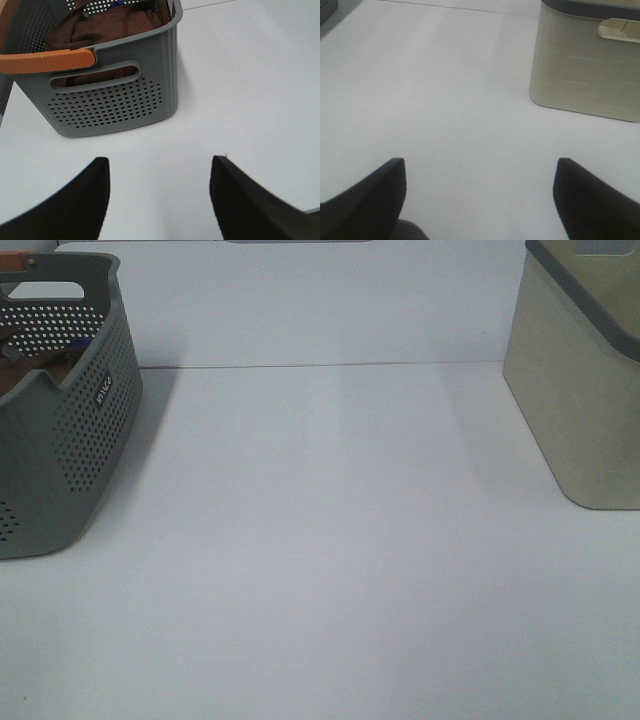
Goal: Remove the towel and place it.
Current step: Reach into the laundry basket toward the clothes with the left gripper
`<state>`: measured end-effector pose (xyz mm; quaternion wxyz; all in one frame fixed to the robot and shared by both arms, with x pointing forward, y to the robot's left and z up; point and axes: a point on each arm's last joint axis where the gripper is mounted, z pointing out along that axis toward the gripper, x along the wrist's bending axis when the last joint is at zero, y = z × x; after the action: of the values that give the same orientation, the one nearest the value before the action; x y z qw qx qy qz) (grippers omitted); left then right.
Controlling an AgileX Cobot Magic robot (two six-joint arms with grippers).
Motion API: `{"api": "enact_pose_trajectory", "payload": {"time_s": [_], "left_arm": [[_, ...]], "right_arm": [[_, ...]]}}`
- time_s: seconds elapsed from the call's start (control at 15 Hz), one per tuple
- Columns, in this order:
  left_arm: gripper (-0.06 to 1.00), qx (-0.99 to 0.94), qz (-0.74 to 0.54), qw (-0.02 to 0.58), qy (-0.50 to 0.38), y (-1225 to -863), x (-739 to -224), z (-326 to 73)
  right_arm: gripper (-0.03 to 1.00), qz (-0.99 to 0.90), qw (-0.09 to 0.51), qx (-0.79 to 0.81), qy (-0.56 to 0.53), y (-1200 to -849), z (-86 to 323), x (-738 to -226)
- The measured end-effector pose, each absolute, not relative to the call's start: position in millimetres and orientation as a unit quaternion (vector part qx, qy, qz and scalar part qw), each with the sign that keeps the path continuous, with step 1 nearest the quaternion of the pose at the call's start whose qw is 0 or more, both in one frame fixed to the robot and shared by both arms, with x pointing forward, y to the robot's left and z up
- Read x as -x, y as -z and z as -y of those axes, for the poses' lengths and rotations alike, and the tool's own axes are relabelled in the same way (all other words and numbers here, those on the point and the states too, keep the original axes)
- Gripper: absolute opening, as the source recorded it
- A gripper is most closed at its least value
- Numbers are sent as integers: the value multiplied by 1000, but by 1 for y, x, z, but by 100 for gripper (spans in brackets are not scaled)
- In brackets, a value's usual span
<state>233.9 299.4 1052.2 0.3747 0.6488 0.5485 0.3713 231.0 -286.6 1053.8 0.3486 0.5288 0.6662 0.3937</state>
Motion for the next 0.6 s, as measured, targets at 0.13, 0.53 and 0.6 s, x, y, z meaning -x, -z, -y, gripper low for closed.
{"api": "enact_pose_trajectory", "payload": {"time_s": [0.13,0.53,0.6], "left_arm": [[57,-649,-548,375,-371,-1052,-234,-299],[57,-649,-548,375,-371,-1052,-234,-299],[57,-649,-548,375,-371,-1052,-234,-299]], "right_arm": [[77,-666,349,-529,-394,-1054,287,-231],[77,-666,349,-529,-394,-1054,287,-231],[77,-666,349,-529,-394,-1054,287,-231]]}}
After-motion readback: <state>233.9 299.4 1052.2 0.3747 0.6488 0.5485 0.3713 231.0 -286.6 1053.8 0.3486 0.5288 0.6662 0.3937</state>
